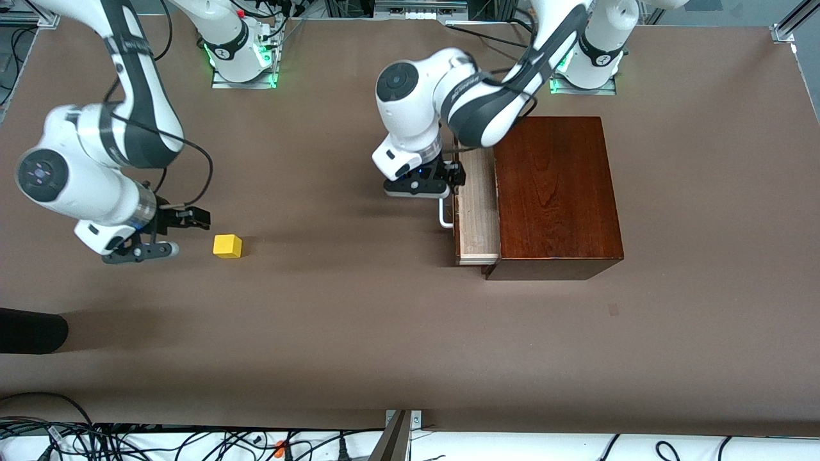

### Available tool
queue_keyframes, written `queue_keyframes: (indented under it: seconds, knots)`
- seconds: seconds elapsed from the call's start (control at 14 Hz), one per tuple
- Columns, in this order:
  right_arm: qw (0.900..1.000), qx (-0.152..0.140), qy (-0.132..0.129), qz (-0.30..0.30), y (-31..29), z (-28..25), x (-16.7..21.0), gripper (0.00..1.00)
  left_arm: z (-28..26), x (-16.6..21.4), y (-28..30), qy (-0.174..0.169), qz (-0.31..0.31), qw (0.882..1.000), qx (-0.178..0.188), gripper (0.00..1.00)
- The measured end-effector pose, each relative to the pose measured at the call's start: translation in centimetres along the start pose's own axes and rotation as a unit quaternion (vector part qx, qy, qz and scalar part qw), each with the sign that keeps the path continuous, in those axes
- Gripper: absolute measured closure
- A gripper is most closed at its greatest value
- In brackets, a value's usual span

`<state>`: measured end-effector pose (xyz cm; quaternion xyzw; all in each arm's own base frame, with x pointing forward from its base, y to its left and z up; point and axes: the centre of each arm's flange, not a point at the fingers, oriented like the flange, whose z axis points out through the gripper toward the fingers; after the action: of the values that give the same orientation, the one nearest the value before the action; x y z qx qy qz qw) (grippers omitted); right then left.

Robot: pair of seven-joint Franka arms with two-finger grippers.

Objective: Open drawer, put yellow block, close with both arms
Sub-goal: 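Grasp the yellow cube with the right gripper while the left gripper withdraws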

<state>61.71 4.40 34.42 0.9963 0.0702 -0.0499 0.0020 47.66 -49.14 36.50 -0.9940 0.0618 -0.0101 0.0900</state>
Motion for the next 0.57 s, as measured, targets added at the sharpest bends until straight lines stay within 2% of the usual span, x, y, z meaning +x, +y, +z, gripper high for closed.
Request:
queue_keyframes:
  seconds: [0.21,0.43,0.57]
  knots:
    - [1.0,-0.003,0.017,0.0,0.0,3.4,0.4,0.0,-5.2,0.8,-4.6,-0.014,0.002,1.0,-0.01,0.0]
    - [0.999,-0.006,0.044,0.001,0.1,7.6,-0.3,0.0,-9.4,2.6,-11.9,-0.034,-0.007,0.999,-0.016,0.0]
    - [0.999,-0.008,0.052,0.001,0.0,10.0,-0.6,0.0,-11.6,3.8,-17.2,-0.049,-0.011,0.999,-0.02,0.0]
